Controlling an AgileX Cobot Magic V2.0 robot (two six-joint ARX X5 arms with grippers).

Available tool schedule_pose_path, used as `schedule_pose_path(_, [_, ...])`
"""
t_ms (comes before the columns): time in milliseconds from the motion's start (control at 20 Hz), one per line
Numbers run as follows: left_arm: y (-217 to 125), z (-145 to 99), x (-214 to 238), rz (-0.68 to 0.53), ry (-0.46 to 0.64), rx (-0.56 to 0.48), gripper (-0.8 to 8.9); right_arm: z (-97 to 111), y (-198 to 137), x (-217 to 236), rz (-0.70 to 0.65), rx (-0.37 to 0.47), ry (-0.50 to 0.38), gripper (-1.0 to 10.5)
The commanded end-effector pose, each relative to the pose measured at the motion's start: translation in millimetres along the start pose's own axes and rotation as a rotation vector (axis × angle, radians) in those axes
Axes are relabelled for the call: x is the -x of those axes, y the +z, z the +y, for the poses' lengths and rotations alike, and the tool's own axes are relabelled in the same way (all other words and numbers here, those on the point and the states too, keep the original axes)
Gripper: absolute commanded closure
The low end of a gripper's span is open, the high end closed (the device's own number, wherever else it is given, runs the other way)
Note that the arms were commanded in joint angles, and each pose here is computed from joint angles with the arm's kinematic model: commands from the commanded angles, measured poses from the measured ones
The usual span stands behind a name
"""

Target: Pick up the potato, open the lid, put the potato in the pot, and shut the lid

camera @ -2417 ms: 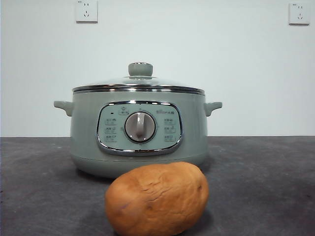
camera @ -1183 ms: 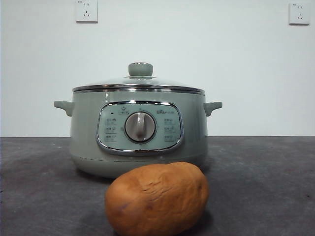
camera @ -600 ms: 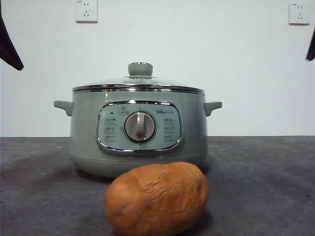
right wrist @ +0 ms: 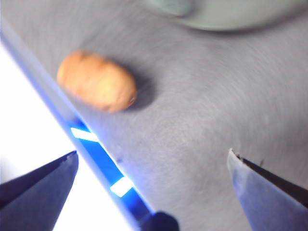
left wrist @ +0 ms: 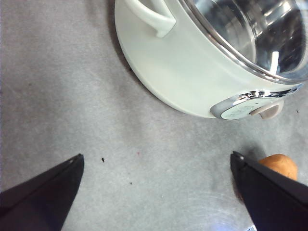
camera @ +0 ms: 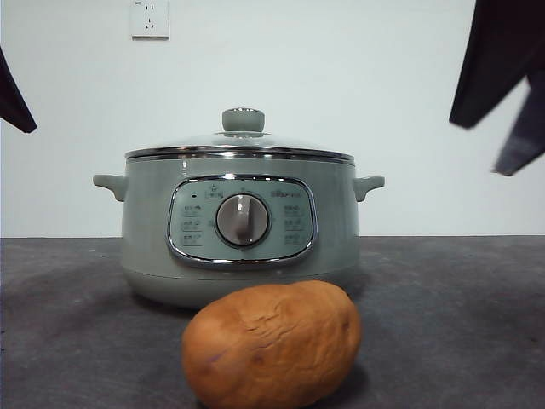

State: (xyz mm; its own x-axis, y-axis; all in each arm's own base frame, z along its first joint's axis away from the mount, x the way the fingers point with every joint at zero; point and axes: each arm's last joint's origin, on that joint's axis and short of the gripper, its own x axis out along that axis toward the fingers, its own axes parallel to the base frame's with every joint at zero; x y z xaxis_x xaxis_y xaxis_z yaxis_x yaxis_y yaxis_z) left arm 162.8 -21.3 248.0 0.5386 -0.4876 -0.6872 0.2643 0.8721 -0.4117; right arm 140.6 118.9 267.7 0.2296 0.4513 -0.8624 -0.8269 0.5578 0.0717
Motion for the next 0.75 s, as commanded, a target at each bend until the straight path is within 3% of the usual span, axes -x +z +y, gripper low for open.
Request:
schedule_pose_path(50, [0.4, 0.0, 0.1, -0.001, -0.004, -0.015, 0.54, 15.9, 8.7, -6.9, -0.01, 0.203, -0.007, 1.5])
schedule_pose_path(450, [0.3, -0.6, 0.1, 0.001, -0.026, -0.015, 0.55, 57.1, 37.2, -55.9, -0.038, 0.412, 0.067, 1.5])
schedule_pose_path(750, [0.3, -0.6, 0.1, 0.001, -0.026, -0.015, 0.55, 60.4, 43.8, -97.4, 0.032, 0.477, 0.066, 1.5])
